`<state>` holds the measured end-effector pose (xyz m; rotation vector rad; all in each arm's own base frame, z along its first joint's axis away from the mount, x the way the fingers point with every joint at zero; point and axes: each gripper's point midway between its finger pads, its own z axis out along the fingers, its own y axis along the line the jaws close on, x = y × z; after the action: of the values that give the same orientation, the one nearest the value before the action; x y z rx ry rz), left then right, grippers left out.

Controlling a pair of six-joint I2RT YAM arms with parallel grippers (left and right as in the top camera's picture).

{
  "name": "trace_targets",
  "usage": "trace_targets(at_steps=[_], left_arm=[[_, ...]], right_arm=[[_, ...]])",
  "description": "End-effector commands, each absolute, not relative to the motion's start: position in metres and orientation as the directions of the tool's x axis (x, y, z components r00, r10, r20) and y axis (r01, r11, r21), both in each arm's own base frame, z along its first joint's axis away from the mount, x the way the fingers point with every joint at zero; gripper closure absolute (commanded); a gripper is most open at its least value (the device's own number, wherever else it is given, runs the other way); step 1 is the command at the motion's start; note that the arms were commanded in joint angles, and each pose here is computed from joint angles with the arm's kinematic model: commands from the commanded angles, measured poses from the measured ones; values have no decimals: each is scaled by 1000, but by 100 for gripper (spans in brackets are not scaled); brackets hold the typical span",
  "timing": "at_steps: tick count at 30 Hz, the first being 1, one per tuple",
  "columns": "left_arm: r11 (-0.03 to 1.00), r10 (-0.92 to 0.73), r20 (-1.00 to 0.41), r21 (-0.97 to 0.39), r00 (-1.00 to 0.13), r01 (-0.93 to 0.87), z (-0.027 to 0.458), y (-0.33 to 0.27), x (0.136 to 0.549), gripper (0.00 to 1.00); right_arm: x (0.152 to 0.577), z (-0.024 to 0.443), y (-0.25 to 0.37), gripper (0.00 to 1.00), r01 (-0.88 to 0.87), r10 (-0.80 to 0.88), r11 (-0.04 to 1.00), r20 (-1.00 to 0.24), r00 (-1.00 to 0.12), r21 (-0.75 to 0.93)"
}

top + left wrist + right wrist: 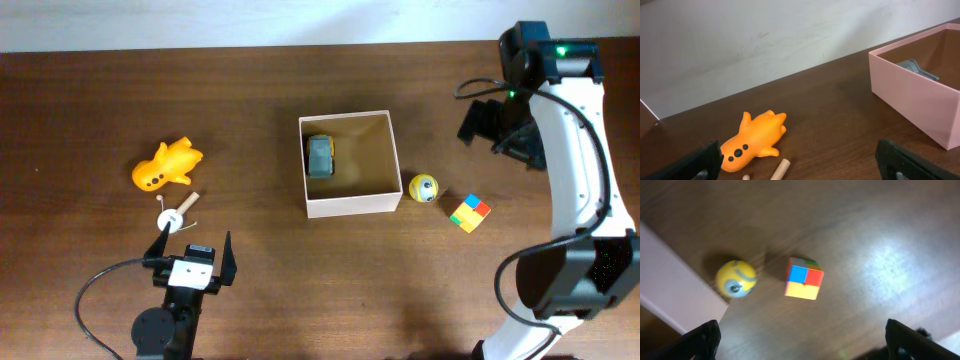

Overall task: Pack container
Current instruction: 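Lower the right gripper onto the colored cube and grasp it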

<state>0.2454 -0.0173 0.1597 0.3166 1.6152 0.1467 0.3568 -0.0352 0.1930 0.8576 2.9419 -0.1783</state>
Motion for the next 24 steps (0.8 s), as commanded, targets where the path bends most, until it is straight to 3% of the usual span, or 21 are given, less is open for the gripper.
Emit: trace_targets(at_steps=[1, 11, 24], left_arm=[[949, 303, -952, 297, -43, 104, 158, -15, 245, 1], [949, 303, -952, 297, -43, 104, 158, -15, 245, 1], [949, 303, -952, 297, -43, 104, 158, -15, 245, 1]], right_arm=[[337, 175, -47, 1, 637, 627, 751, -113, -770, -172], [304, 96, -26, 1, 649, 645, 759, -78, -761, -54], [316, 28, -21, 1, 646, 646, 760, -179, -742, 66]])
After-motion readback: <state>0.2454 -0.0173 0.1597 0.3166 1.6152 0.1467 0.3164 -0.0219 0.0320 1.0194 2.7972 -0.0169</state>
